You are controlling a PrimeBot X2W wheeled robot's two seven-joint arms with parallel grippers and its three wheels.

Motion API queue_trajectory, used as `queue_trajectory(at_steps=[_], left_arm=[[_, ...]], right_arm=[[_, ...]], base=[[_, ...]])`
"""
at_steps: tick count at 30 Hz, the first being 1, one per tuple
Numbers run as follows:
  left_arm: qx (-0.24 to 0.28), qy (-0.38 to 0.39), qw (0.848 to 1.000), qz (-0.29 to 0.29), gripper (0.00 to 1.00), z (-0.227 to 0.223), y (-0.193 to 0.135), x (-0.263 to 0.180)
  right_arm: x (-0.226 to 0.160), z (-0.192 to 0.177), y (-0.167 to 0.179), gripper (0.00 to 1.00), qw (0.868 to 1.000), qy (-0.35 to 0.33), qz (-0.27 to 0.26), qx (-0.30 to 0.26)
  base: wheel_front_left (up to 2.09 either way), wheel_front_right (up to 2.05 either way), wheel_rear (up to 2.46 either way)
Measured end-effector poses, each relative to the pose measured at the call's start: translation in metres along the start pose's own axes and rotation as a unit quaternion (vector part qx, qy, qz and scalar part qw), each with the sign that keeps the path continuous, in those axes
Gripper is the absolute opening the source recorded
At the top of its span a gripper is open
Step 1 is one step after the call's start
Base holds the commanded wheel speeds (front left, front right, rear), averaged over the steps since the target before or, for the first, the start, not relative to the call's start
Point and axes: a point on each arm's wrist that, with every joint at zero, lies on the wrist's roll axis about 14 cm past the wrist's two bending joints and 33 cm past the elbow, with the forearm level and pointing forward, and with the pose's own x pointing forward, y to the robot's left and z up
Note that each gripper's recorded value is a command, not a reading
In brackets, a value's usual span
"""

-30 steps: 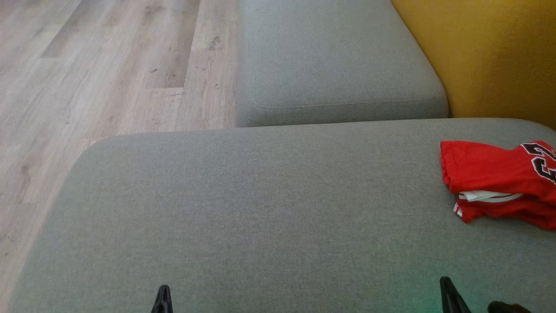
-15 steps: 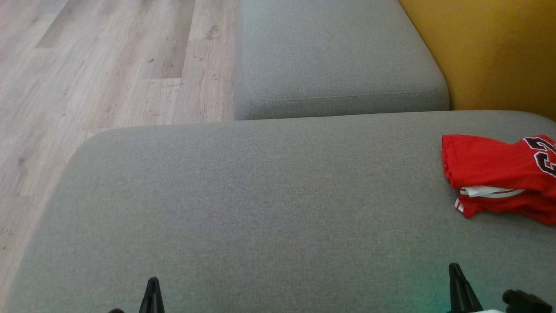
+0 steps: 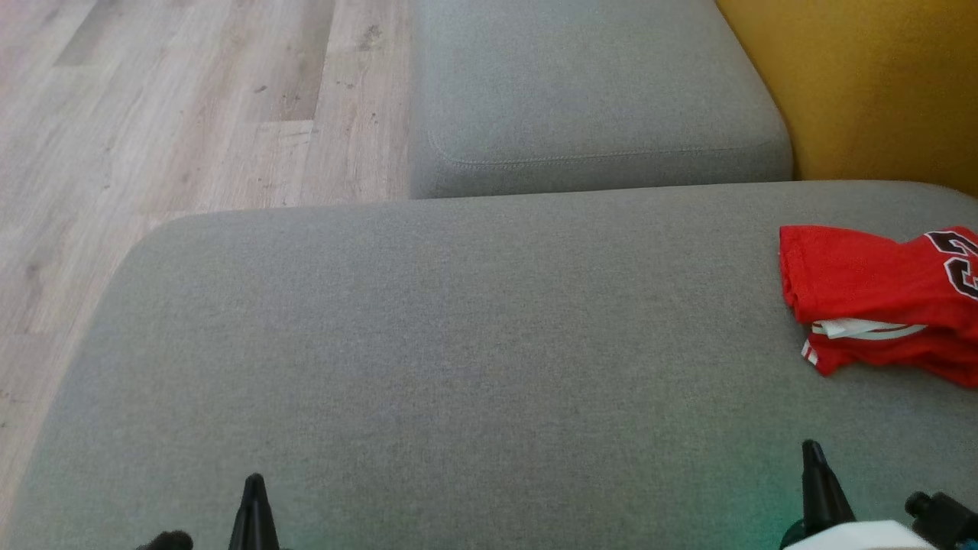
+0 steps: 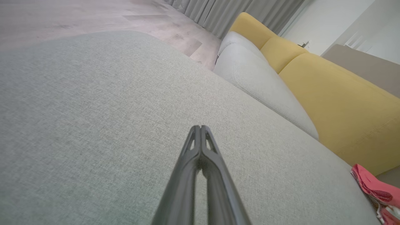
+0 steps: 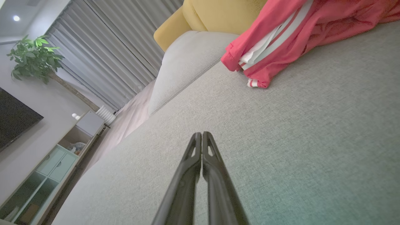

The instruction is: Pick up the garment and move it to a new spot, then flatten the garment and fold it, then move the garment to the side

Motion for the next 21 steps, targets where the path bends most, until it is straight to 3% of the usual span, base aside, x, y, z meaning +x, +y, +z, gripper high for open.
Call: queue_trajectory(at_steps=[21], left_arm=[[-0.132,0.005,0.991,0.002,0.0,0.013,0.002,0.017]], right_arm=[[0.016,0.014,-0.001,0.0,0.992,-0.007,-0.01,0.128]], base=[[0.0,0.0,0.0]])
